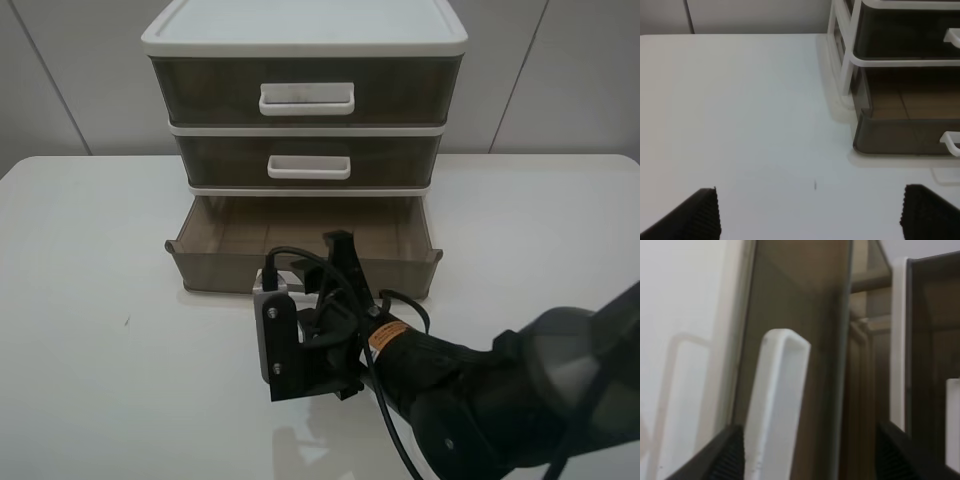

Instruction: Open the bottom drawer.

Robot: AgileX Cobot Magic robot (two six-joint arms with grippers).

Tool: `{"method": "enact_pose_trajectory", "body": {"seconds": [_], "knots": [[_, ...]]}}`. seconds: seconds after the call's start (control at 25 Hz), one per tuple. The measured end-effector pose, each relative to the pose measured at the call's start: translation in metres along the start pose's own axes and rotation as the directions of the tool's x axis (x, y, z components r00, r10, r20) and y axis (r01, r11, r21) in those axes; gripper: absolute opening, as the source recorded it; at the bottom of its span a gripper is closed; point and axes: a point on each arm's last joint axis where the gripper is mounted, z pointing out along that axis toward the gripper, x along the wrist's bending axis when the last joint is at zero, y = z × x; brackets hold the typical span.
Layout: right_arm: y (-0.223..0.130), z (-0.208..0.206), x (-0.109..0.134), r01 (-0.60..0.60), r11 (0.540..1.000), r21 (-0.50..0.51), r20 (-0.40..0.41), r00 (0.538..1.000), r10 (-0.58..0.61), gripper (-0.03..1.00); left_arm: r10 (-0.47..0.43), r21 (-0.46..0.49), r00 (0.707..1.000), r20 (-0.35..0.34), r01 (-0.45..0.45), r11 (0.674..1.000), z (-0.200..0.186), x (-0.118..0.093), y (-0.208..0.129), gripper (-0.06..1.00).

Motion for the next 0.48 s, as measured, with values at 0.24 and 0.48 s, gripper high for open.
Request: {"method": "enact_pose_trajectory", "body": {"seconds": [0.24, 0.48], "knots": [[0.013, -0.028, -0.037, -0.154, 0.988, -0.007, 0.118, 0.981, 0.154, 0.56, 0.0, 0.0, 1.0, 0.0, 0.0, 1.0, 0.0, 0.0, 0.0, 0.74], [0.001, -0.049, -0.069, -0.347, 0.938, -0.016, 0.088, 0.934, 0.347, 0.56, 0.001, 0.0, 1.0, -0.001, -0.001, 1.0, 0.0, 0.0, 0.0, 0.74]]}}
